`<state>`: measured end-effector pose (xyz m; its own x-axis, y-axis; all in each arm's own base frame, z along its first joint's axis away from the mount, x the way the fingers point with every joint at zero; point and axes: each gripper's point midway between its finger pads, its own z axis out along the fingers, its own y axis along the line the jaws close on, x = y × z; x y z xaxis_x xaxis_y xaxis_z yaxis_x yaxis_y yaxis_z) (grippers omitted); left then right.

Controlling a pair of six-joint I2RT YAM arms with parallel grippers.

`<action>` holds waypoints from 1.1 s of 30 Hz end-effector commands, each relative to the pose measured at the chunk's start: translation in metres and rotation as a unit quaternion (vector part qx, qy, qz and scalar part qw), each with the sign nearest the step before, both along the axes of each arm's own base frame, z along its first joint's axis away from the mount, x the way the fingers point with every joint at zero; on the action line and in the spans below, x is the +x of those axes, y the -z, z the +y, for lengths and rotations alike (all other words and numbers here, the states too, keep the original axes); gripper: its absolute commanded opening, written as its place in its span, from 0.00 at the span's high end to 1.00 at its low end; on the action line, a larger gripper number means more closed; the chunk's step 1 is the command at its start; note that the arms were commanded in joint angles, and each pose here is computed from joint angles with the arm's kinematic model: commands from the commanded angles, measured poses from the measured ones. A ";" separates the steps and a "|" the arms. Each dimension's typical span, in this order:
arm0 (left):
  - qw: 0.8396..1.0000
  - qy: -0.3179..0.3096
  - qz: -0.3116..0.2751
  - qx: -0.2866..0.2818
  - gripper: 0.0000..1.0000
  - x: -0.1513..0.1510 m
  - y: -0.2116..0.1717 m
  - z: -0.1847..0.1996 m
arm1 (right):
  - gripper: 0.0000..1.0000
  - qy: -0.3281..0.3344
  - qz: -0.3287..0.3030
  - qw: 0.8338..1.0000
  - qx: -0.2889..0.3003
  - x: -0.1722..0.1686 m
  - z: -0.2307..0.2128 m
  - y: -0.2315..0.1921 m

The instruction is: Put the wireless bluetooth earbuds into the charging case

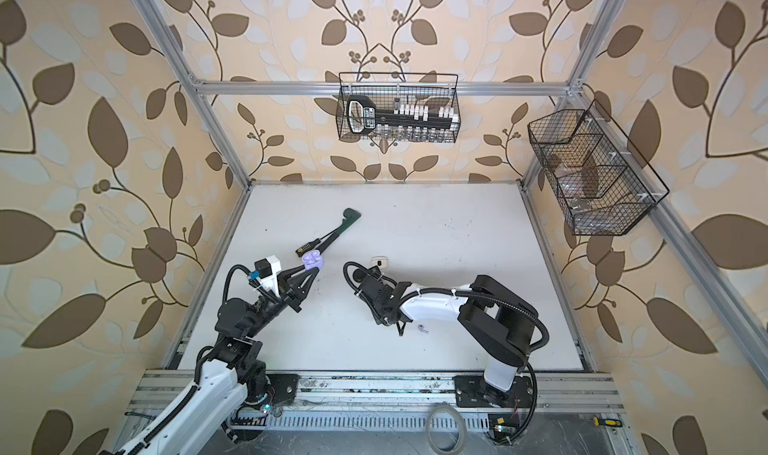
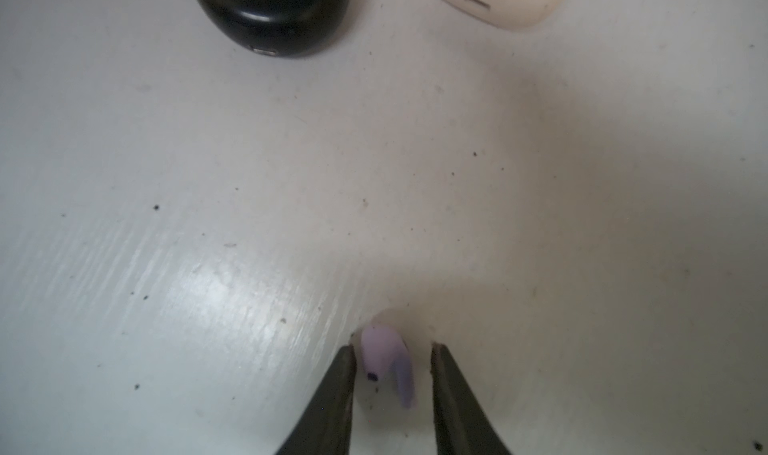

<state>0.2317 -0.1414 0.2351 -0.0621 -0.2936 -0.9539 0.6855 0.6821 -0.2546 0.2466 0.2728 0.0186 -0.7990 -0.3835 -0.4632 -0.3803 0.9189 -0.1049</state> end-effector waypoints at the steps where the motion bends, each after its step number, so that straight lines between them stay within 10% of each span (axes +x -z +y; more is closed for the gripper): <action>1: 1.000 0.007 -0.029 -0.003 1.00 -0.005 -0.012 -0.001 | 0.70 0.015 0.030 0.998 -0.046 -0.007 -0.023 0.024; 33: 0.998 0.054 -0.003 0.006 1.00 -0.002 -0.006 -0.017 | 0.84 0.062 0.041 0.996 -0.044 -0.020 -0.039 0.031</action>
<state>0.2342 -0.1496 0.2195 -0.1306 -0.2693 -0.9542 0.7017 0.6548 -0.2808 0.2562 0.2682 0.0178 -0.8273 -0.2560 -0.5001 -0.2682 0.9621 -0.0487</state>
